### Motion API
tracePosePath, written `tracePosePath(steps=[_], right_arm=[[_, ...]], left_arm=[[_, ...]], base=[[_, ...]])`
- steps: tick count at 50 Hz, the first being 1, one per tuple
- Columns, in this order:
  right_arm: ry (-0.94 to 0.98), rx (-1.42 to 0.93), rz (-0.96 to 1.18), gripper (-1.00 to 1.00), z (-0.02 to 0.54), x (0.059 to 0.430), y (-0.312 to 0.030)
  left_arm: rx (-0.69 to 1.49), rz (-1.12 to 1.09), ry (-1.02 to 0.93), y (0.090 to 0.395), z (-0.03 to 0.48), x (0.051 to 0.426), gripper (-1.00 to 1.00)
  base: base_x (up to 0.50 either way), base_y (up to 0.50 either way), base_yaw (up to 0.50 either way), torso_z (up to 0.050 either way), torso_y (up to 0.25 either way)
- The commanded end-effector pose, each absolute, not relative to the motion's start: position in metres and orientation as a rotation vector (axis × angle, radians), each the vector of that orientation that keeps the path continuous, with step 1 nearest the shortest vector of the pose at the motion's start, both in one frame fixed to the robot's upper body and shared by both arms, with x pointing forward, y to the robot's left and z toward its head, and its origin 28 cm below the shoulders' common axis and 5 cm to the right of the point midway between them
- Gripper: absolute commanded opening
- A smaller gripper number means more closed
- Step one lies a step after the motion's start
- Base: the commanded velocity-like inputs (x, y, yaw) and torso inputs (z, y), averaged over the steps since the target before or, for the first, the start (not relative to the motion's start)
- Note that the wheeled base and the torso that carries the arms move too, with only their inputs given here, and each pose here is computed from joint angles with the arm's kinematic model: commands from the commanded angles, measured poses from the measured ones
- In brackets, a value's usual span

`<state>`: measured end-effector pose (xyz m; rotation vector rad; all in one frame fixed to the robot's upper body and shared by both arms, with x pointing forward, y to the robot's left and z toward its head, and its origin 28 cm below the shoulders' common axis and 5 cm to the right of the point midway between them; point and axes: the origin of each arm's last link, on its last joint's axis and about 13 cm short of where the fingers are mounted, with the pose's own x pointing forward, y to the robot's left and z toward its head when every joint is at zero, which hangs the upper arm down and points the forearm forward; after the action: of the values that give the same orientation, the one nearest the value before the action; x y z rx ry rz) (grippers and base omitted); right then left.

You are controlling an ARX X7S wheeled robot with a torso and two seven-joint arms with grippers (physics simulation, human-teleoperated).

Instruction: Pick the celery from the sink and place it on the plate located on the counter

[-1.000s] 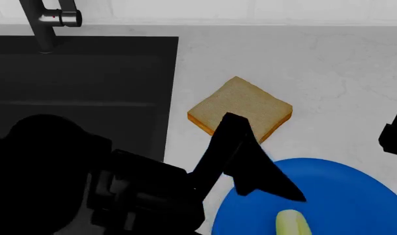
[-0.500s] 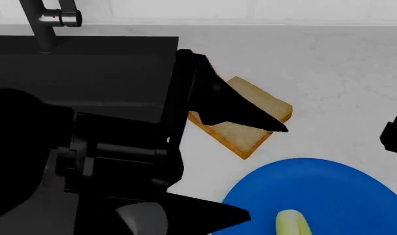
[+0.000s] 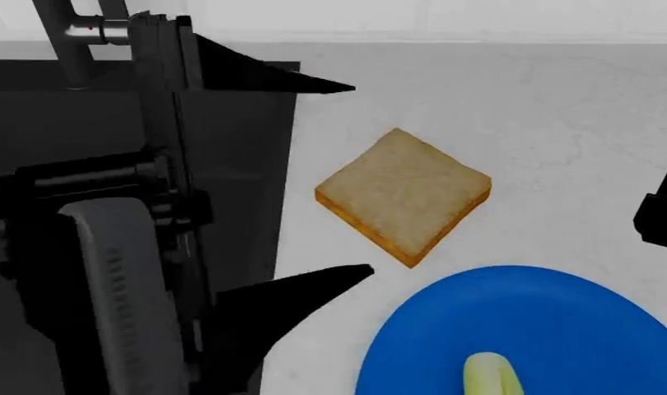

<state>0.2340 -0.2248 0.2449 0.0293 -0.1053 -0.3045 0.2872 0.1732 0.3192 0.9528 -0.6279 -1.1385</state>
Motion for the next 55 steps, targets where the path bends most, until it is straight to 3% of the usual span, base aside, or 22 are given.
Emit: tracePosePath(steps=[1,21,55], right_arm=[[-0.109,0.025,-0.303,1.0,0.248,0.234,-0.223],[-0.124,0.009,-0.338,1.0,0.261,0.219,-0.233],[-0.124,-0.021,-0.454,1.0,0.271,0.166,-0.255]], left_arm=[[0.829,-1.039,-0.559,0.193,0.306,0.284,1.0],[0.667,-0.901,-0.505,0.215,0.303,0.281,1.0],[0.635,-0.847,-0.501,0.234,0.294,0.28,1.0]], base=[[0.0,0.0,0.0,0.0,0.0],[0.0,0.0,0.0,0.0,0.0],[0.0,0.0,0.0,0.0,0.0]])
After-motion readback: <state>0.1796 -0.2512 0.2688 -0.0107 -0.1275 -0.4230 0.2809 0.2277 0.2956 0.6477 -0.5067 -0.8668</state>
